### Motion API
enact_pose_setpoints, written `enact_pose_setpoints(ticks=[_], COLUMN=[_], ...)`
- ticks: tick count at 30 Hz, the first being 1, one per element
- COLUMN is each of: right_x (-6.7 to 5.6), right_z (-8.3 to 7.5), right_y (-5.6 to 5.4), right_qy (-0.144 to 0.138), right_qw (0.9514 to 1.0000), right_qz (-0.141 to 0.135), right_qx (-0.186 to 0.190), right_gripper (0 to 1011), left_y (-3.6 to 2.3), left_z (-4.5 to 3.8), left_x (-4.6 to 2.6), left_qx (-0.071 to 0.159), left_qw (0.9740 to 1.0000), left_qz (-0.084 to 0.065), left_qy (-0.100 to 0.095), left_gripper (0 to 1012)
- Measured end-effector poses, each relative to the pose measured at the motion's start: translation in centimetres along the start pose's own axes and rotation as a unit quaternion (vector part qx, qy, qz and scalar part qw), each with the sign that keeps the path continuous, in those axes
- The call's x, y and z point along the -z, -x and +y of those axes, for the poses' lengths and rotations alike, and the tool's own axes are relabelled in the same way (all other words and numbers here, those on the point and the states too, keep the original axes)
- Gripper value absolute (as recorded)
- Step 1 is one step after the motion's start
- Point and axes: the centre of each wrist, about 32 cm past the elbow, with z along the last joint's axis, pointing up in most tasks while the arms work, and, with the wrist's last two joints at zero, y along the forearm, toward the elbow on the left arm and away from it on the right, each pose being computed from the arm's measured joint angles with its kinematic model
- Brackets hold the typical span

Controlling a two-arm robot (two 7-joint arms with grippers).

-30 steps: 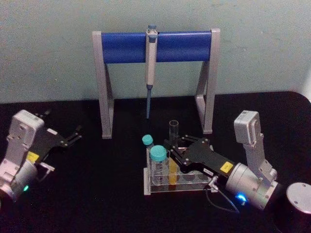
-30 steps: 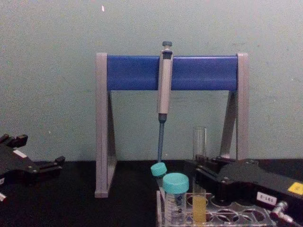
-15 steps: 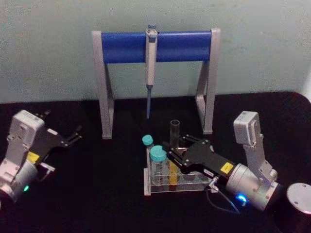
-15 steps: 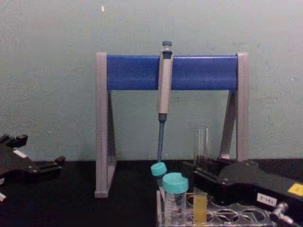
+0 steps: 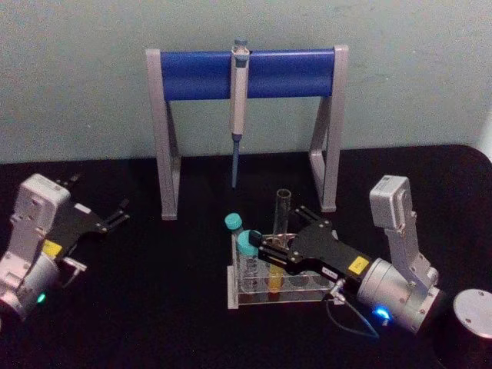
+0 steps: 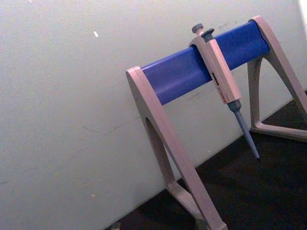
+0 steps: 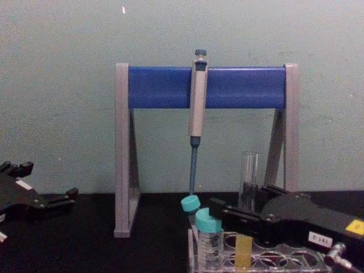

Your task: Pick up the test tube from the test tube rack, shake it, then place it back into the test tube rack.

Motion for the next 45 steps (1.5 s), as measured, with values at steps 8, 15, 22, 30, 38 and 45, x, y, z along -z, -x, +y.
enact_pose_setpoints(ticks=[8, 15, 22, 30, 38, 45], right_x=[0.0, 0.0, -0.9, -4.0, -5.7, -4.3], right_z=[0.0, 0.0, -0.2, -1.6, -4.0, -6.1], right_y=[0.0, 0.0, -0.1, 0.0, -0.2, 0.0], right_qy=[-0.001, -0.001, -0.018, -0.077, -0.124, -0.111], right_qw=[1.0, 1.0, 0.9998, 0.9965, 0.9874, 0.9728], right_qz=[0.0, 0.0, -0.004, -0.034, -0.065, -0.076], right_qx=[0.0, 0.0, -0.006, 0.001, 0.073, 0.189], right_gripper=[1000, 1000, 1000, 1000, 1000, 1000], left_y=[0.0, 0.0, 0.0, 0.0, 0.0, 0.0], left_z=[0.0, 0.0, 0.0, 0.0, 0.0, 0.0], left_x=[0.0, 0.0, 0.0, 0.0, 0.0, 0.0], left_qx=[0.0, 0.0, 0.0, 0.0, 0.0, 0.0], left_qw=[1.0, 1.0, 1.0, 1.0, 1.0, 1.0], left_qz=[0.0, 0.0, 0.0, 0.0, 0.0, 0.0], left_qy=[0.0, 0.0, 0.0, 0.0, 0.0, 0.0], left_gripper=[1001, 1001, 1001, 1001, 1001, 1001])
